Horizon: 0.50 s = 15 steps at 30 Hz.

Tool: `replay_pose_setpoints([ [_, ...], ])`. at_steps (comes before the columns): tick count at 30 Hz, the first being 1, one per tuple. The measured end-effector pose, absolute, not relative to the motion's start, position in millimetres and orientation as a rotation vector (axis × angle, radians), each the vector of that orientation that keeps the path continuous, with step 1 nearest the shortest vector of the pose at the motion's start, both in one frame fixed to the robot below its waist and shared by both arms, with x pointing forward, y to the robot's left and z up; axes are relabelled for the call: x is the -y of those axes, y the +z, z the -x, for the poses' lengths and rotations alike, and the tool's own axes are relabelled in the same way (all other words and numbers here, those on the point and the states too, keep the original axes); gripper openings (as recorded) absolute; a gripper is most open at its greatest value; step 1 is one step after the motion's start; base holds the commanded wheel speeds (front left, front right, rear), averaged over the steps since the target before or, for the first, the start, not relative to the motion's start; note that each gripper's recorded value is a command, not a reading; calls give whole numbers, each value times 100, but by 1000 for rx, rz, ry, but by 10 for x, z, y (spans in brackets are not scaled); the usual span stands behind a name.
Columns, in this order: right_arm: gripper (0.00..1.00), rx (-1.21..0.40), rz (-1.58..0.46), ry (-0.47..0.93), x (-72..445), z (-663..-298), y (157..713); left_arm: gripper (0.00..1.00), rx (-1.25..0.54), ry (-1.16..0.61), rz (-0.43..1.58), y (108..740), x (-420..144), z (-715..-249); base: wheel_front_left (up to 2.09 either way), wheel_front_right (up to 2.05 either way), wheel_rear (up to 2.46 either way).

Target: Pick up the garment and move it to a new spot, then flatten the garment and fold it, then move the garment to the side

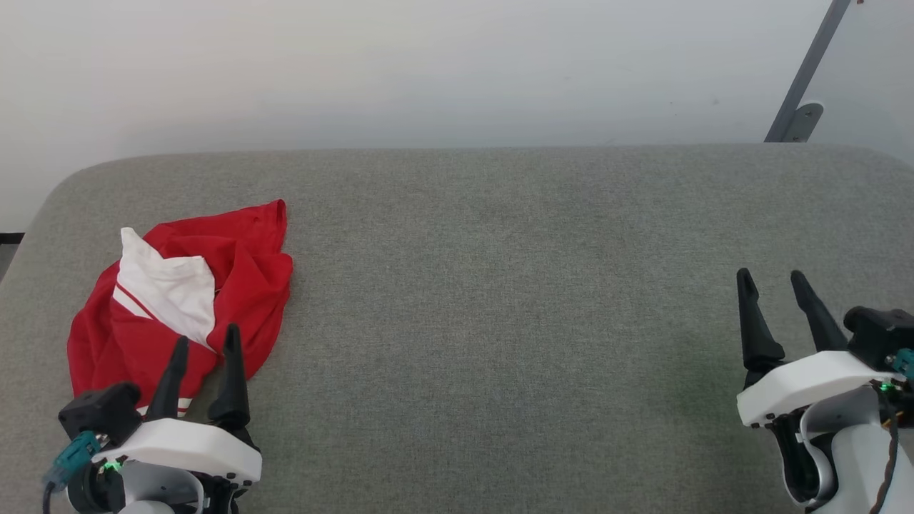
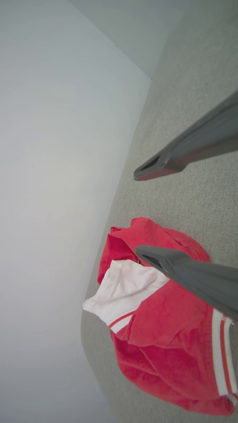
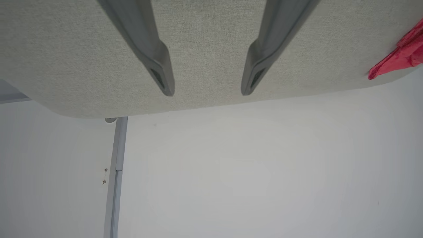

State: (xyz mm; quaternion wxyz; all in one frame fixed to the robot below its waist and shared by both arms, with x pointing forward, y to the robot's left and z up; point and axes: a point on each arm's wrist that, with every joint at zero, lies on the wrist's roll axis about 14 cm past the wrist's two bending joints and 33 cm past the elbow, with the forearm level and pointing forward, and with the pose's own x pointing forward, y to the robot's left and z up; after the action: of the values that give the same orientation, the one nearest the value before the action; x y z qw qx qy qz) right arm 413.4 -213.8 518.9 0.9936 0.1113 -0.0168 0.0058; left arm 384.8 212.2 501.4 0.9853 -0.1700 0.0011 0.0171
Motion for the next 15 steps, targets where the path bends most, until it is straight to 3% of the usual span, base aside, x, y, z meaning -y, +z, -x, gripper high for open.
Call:
replay_pose_setpoints([
  [15, 100, 55, -48, 10, 2189, -4157, 5236, 100, -2, 8, 190, 4981, -2089, -3835, 0, 0, 0],
])
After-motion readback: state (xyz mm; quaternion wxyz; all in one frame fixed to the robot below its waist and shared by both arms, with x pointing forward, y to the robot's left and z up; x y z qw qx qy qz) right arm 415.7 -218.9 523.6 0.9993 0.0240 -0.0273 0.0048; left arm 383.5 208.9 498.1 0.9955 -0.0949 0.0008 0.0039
